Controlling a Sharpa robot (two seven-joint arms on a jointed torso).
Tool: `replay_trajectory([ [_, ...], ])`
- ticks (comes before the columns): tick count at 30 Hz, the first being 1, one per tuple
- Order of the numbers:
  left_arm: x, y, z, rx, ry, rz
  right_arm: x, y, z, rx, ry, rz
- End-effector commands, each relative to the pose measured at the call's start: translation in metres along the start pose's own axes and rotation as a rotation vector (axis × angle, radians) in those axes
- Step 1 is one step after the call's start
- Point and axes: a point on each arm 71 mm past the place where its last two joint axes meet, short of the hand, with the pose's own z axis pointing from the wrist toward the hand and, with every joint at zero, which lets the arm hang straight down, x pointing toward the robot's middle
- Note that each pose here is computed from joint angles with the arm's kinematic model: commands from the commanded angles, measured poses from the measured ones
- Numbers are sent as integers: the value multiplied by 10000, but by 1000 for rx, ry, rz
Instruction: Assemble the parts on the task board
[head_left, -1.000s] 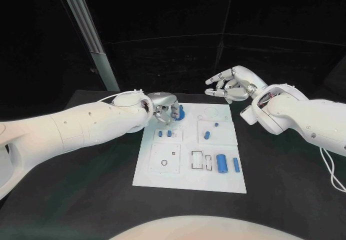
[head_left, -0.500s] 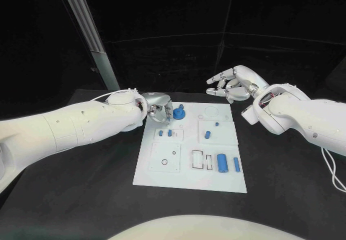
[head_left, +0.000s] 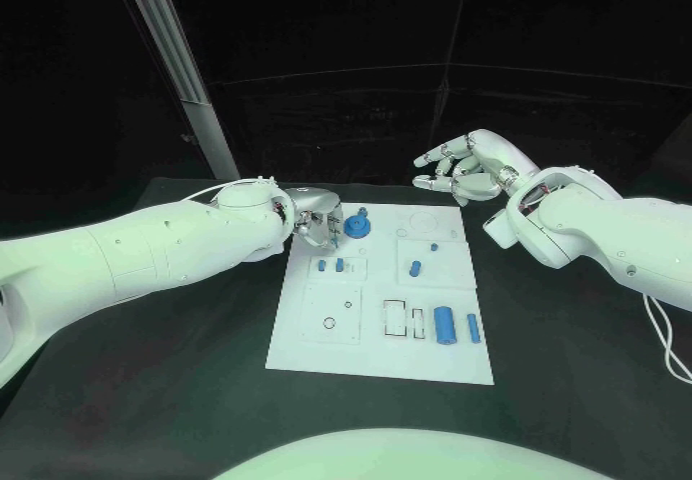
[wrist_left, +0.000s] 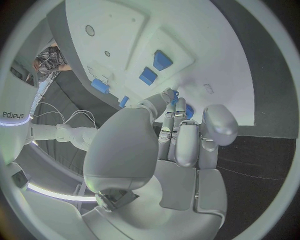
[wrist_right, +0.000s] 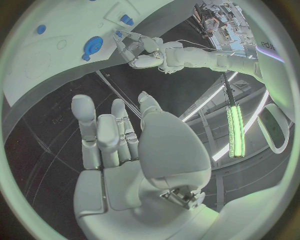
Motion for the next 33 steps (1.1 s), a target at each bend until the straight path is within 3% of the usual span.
replay_trajectory([
  [1,19,-7,13,-6,26,-7,-5,18,5,-10,0,3],
  [13,46,-33,41,-1,31,-8,-3,19,7,-10,1,3],
  [33,66,-11,44,-22,55,-8,-6,15,5,-8,1,2],
])
